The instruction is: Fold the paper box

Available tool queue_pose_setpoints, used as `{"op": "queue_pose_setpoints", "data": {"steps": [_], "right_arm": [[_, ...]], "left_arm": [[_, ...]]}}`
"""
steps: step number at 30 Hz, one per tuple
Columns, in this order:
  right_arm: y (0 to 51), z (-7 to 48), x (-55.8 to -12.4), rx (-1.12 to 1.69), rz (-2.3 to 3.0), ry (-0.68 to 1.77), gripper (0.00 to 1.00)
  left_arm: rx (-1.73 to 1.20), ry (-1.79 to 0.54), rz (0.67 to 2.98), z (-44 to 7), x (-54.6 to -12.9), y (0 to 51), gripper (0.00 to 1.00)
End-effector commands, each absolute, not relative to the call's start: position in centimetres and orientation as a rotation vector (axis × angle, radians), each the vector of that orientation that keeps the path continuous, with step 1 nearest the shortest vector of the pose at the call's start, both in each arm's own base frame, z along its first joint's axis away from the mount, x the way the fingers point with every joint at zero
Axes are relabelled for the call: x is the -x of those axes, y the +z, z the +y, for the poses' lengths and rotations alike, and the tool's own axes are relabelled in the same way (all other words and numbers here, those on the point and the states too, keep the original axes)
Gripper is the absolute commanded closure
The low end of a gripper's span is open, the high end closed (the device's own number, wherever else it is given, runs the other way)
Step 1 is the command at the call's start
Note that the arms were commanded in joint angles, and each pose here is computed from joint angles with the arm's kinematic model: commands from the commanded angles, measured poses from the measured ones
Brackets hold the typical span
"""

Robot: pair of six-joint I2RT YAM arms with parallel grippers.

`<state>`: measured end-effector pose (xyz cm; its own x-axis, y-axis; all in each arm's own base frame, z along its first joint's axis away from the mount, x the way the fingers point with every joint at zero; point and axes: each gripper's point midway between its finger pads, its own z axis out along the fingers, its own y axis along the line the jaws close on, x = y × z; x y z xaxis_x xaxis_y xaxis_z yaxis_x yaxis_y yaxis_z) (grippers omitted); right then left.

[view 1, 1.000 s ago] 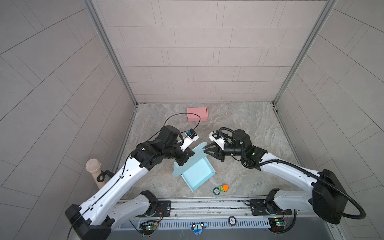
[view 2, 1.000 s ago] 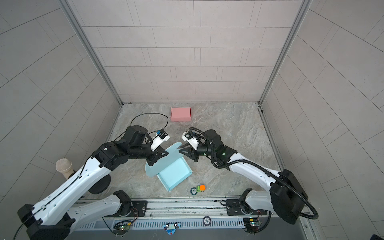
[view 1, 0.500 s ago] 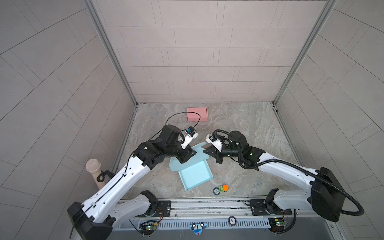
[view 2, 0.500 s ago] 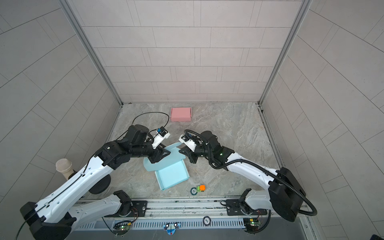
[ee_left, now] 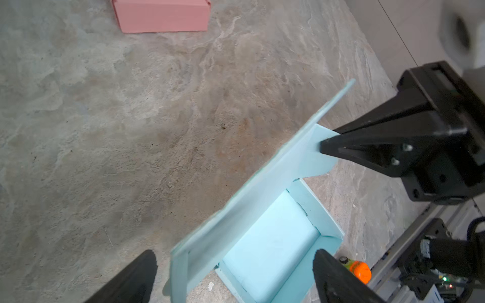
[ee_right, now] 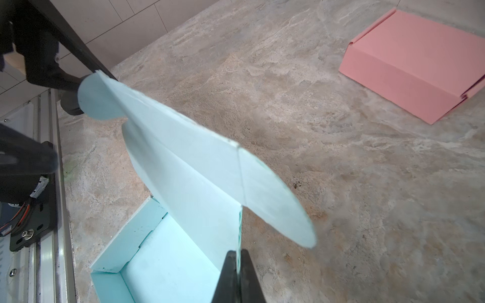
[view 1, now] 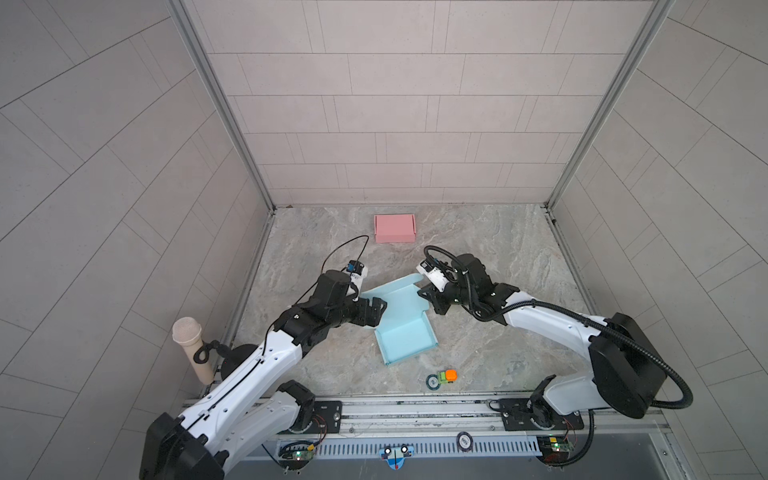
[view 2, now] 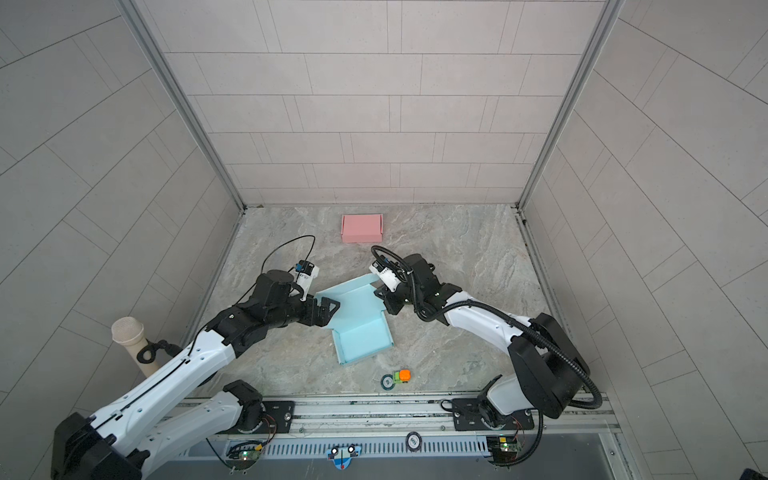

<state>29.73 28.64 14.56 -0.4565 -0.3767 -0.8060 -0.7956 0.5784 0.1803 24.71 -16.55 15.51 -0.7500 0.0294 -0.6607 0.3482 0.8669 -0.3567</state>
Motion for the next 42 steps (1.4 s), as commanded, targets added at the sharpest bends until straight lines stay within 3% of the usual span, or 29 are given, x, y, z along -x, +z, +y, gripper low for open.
{"op": "queue_pose_setpoints", "data": {"steps": [1,8,14,23,42], "right_arm": [[15.0,28.5,-30.3,0.932,2.070,0.692,1.00],[15.5,26.7,-31.4,0.842,2.084,0.647,1.00],[15.4,26.6,-31.6,0.820,2.091,0.650,1.00],[15.3,26.5,-31.7,0.815,2.098,0.645,1.00],[15.1,26.1,-32.1,0.791,2.112,0.608,1.00]], "left_arm": [[-0.098,-0.653,2.265,-15.7,-26.9,16.4,0.02],[-0.088,-0.760,2.264,-16.9,-26.6,14.2,0.03],[-0.123,-0.810,2.280,-17.5,-26.0,13.3,0.19],[-0.170,-0.766,2.306,-17.4,-26.0,12.2,0.33],[-0.194,-0.755,2.327,-17.2,-25.5,12.2,0.81]]}}
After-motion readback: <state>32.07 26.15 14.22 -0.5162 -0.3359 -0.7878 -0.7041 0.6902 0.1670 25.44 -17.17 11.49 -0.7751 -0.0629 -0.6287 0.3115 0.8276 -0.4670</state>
